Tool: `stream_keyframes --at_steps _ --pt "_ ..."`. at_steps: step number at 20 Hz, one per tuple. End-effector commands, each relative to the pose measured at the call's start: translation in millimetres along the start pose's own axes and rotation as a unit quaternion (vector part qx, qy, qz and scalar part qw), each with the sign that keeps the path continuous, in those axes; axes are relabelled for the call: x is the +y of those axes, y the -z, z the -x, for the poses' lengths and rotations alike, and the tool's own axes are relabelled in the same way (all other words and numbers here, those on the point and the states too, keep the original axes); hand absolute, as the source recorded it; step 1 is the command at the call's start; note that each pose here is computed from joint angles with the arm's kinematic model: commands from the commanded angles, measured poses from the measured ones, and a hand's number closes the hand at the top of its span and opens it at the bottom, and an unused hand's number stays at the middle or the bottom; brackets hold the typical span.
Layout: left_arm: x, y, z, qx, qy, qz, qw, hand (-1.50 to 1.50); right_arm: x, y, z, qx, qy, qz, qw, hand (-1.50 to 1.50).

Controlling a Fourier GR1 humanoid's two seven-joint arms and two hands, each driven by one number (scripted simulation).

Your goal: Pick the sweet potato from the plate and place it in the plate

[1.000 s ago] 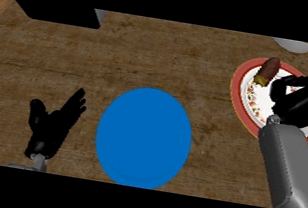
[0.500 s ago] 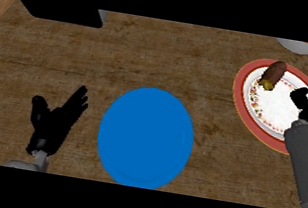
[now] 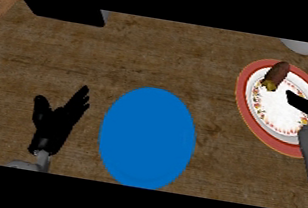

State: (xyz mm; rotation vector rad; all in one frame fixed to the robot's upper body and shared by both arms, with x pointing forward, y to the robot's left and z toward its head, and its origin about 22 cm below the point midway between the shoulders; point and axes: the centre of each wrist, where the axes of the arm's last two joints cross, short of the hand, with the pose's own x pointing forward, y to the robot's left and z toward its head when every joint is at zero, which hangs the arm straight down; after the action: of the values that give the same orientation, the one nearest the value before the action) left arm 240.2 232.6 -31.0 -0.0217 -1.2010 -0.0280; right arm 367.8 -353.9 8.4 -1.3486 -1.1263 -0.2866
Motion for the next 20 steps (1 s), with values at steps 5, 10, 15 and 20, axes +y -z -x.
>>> stream_keyframes --at_steps 5,10,15,20 --pt "8 -1 -3 0.006 0.007 -0.002 1.0 0.0 -9 5 11 -0.014 0.141 0.07 0.988 -1.5" --pt "9 1 2 0.008 -0.01 -0.015 0.9998 0.0 -18 0 48 -0.003 0.213 0.047 0.976 -1.5" --pt "6 -7 4 0.004 -0.004 -0.028 0.9996 0.0 -51 -11 87 -0.025 0.247 -0.029 0.968 -1.5" --pt "13 -13 12 0.011 -0.004 -0.027 0.9996 0.0 -75 -55 127 -0.031 0.234 -0.091 0.968 -1.5"
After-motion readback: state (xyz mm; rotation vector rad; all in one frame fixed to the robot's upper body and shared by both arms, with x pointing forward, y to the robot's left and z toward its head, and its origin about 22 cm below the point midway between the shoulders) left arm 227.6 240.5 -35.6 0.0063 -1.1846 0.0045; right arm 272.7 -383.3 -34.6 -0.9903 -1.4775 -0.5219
